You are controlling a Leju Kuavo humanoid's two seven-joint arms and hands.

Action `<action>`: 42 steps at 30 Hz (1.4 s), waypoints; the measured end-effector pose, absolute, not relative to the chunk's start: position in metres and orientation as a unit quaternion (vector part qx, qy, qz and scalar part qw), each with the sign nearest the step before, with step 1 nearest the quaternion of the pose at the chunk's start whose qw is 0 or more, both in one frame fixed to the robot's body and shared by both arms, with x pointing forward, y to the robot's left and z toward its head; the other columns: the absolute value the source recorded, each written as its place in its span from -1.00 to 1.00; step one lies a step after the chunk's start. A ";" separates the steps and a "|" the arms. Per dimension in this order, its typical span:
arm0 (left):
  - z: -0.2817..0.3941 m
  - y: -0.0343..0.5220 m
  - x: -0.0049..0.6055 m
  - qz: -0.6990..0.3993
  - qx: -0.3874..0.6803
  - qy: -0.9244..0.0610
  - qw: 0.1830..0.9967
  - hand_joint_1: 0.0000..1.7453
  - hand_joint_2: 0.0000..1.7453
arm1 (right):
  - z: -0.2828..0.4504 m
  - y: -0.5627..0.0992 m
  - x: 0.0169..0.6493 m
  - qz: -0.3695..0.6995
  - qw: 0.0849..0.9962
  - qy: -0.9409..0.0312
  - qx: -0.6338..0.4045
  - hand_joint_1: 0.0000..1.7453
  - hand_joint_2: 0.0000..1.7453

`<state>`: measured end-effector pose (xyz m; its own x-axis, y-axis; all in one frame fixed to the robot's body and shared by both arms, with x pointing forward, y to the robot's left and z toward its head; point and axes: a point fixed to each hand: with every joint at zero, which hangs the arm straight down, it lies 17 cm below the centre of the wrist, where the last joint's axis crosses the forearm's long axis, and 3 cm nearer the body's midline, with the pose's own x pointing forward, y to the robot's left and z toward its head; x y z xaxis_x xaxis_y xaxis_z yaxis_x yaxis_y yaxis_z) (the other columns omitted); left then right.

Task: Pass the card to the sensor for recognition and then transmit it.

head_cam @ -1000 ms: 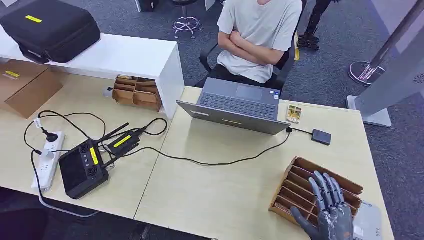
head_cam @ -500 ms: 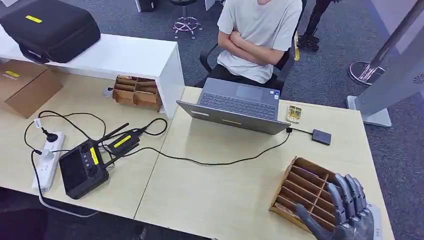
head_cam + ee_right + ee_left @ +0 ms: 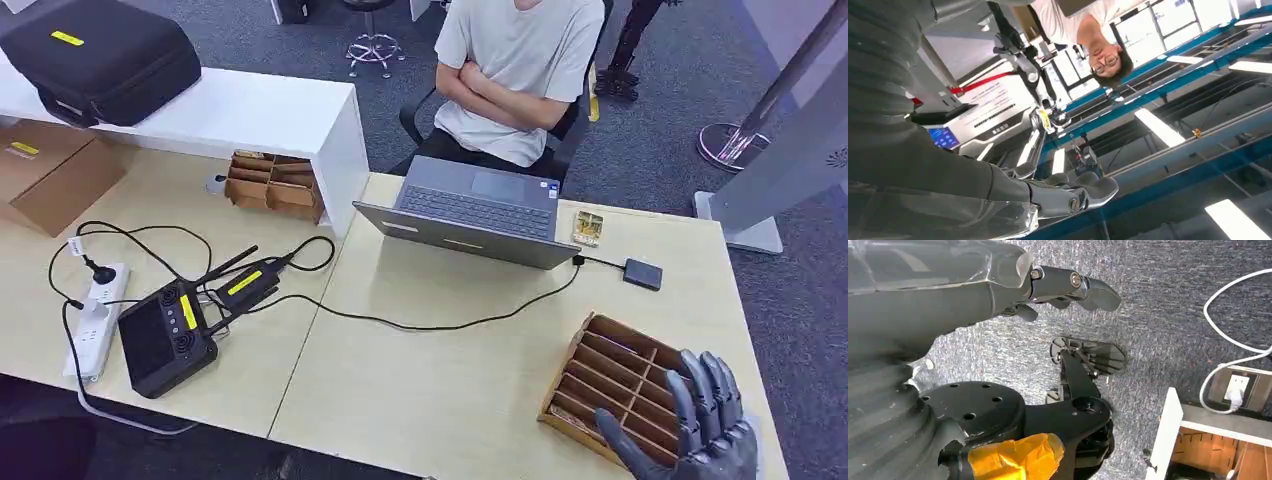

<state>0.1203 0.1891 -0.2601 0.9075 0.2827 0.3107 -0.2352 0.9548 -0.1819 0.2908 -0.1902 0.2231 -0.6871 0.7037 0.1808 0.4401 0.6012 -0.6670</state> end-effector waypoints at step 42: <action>-0.260 0.189 0.121 0.121 -0.070 -0.170 0.975 -1.00 1.00 | 0.066 -0.165 0.287 0.448 0.355 -0.782 -0.248 -1.00 1.00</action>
<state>0.1210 0.1886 -0.2599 0.9128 0.2606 0.3144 -0.2128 0.9607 -0.1784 0.2867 -0.1648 0.0660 -0.6246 0.7066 0.3325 0.0706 0.4751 -0.8771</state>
